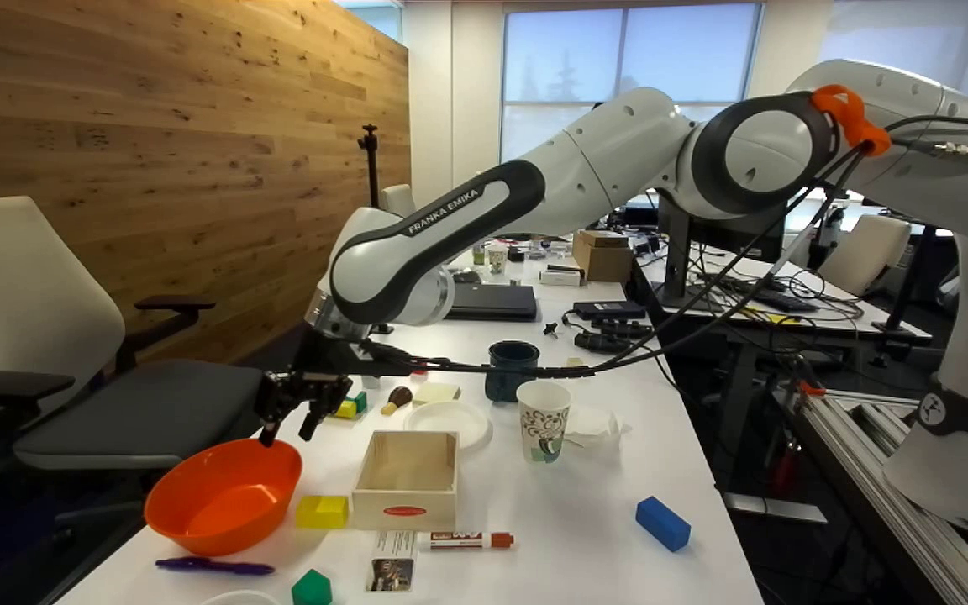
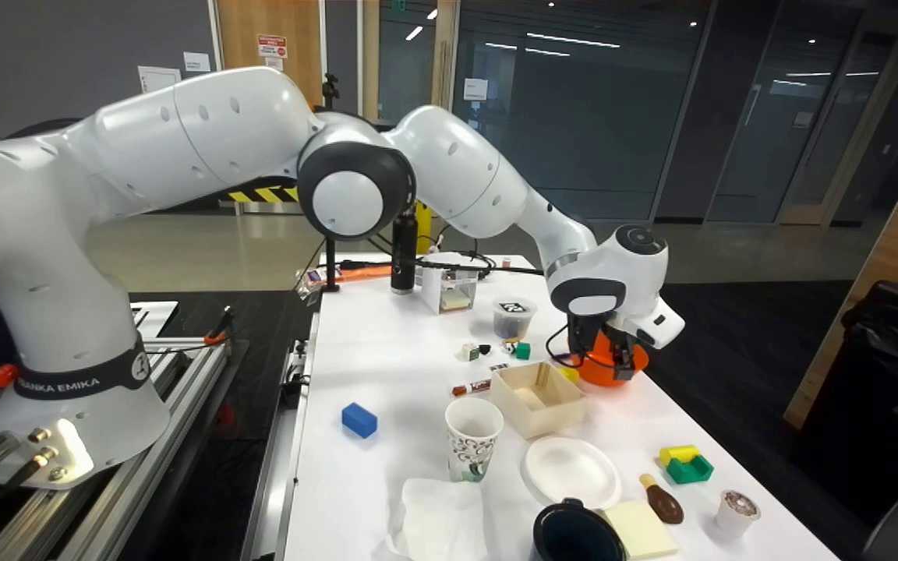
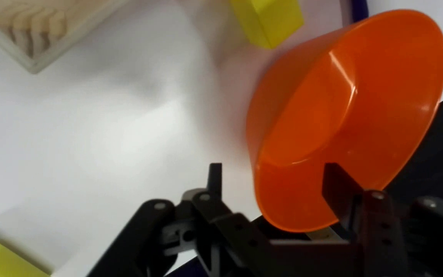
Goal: Move the bowl to the right
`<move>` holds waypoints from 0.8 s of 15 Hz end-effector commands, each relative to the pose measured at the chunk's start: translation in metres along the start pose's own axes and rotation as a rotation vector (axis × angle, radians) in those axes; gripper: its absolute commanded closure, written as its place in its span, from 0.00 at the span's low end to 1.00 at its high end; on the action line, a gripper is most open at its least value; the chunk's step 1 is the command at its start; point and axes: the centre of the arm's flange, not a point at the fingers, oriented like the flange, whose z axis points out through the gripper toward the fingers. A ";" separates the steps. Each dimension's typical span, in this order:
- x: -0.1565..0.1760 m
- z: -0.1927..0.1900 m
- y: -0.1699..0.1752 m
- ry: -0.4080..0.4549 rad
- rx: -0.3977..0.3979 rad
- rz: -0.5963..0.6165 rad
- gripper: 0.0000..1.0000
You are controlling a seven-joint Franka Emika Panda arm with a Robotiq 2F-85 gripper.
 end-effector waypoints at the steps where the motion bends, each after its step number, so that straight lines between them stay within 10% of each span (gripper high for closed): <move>1: -0.004 -0.033 -0.026 0.029 -0.063 -0.100 0.01; 12: -0.042 -0.181 -0.113 0.083 -0.347 -0.485 0.00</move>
